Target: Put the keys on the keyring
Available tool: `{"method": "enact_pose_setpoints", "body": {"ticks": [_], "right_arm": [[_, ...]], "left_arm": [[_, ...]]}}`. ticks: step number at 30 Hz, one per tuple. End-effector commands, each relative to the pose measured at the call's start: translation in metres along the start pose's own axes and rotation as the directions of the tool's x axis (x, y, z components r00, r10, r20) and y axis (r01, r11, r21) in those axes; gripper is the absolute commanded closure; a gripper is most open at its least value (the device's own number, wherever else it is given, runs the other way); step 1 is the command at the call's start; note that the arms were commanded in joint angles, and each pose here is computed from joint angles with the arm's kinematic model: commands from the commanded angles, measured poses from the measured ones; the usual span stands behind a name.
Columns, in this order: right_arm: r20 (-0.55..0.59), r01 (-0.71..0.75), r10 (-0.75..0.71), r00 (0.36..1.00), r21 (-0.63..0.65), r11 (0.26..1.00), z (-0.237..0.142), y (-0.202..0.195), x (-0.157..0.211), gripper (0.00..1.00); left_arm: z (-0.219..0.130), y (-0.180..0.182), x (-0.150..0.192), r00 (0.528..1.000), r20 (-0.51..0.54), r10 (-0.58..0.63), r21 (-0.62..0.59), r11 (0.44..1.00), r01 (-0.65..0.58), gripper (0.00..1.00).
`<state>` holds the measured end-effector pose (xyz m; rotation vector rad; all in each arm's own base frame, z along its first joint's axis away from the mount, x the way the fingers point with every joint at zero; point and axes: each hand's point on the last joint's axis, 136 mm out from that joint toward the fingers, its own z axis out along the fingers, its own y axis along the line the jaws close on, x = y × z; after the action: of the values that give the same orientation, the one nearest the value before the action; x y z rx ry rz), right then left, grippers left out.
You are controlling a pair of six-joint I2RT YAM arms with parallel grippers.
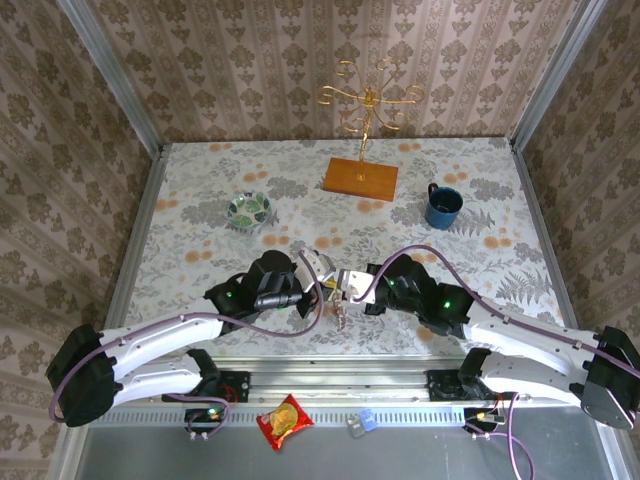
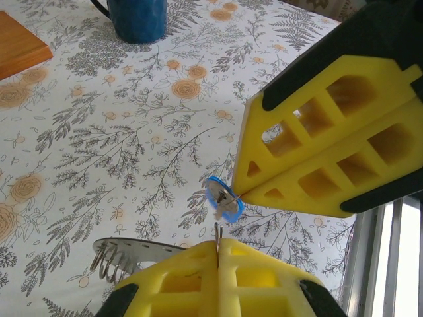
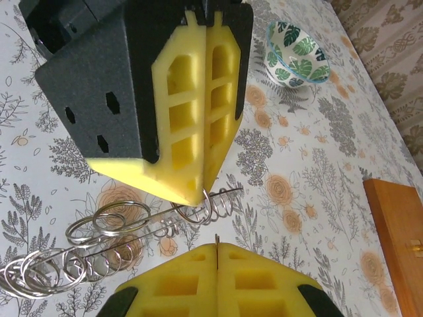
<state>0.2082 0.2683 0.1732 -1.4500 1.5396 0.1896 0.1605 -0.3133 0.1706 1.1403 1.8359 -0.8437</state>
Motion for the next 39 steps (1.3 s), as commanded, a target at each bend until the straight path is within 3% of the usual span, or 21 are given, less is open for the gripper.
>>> {"method": "enact_pose_setpoints", "body": {"ticks": [1,39], "right_arm": [[0.013,0.011,-0.011,1.000,-0.018,1.000,-0.003,0.004,-0.003,1.00],[0.088,-0.038,0.044,0.995,-0.068,0.997,0.006,0.011,-0.018,1.00]], "left_arm": [[-0.002,-0.003,-0.011,0.999,0.044,-0.009,0.008,1.000,0.008,1.00],[-0.003,-0.003,-0.016,0.997,0.071,-0.014,0.009,1.000,0.014,1.00]]}}
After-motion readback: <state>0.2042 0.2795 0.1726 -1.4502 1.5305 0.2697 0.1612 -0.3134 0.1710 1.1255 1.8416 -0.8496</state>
